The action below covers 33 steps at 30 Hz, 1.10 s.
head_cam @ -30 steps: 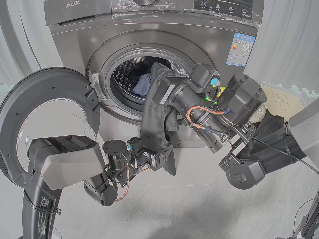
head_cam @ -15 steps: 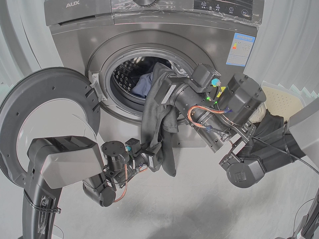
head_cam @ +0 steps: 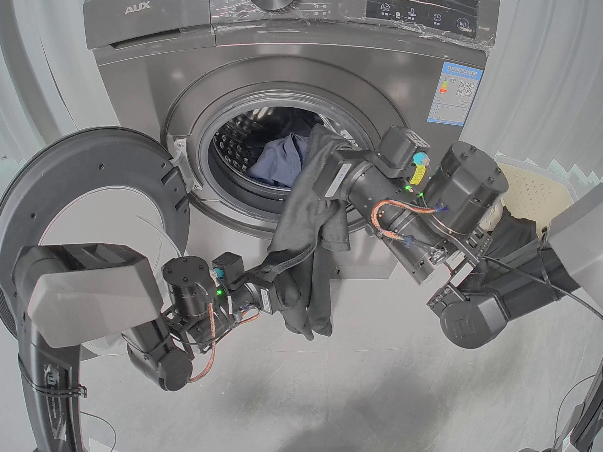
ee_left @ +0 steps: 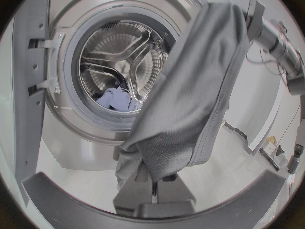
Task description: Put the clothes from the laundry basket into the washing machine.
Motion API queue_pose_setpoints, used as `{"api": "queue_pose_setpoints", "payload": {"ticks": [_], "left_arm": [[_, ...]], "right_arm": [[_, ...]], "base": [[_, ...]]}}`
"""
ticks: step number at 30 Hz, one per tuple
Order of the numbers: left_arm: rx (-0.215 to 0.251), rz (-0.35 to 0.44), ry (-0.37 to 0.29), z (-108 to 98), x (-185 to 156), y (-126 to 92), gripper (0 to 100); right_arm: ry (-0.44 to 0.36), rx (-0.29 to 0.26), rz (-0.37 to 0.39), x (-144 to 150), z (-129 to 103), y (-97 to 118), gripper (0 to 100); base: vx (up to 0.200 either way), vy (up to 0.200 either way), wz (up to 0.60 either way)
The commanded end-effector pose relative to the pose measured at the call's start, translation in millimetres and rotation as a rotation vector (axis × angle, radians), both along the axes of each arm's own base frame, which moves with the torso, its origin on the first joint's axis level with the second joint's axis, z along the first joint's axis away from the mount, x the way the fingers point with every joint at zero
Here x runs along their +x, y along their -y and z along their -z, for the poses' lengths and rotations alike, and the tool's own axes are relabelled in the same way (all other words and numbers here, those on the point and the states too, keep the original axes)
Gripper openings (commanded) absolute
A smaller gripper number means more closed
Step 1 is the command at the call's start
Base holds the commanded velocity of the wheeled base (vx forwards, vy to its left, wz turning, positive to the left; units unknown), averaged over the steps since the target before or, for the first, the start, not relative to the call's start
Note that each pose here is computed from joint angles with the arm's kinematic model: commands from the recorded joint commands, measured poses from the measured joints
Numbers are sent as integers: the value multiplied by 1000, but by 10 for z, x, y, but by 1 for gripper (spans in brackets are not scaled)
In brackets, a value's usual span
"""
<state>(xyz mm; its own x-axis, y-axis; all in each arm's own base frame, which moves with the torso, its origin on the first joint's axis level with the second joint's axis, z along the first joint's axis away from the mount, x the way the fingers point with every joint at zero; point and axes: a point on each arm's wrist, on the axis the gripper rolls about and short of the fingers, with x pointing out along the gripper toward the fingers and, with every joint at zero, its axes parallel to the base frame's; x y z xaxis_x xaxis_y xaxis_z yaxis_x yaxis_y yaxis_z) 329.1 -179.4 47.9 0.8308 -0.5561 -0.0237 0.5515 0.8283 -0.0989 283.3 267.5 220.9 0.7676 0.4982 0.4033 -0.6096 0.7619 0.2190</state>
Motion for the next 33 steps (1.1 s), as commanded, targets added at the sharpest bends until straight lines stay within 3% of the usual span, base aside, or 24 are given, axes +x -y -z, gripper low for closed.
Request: {"api": "queue_pose_setpoints", "payload": {"ticks": [1,8,11,13,24,33], "left_arm": [[-37,24,70,-465,-252,-205,0],[-63,93,112,-849,-749,-456,0],[-69,112,129,-922,-830,-506,0],[-76,98,170,-1025,-844,-572,0],[-164,25,375,-1579,-764,-762,0],[-183,18,422,-1713,-817,-788,0]], "right_arm": [[-38,-31,69,19,58,348,0],[-102,-78,108,-166,192,753,0],[-90,-70,99,-226,189,801,0],[-80,-28,87,-302,199,851,0],[-135,-72,75,-310,444,825,0],[-133,-68,84,-306,444,847,0]], "base": [[0,0,0],[0,0,0],[0,0,0],[0,0,0],[0,0,0],[0,0,0]]}}
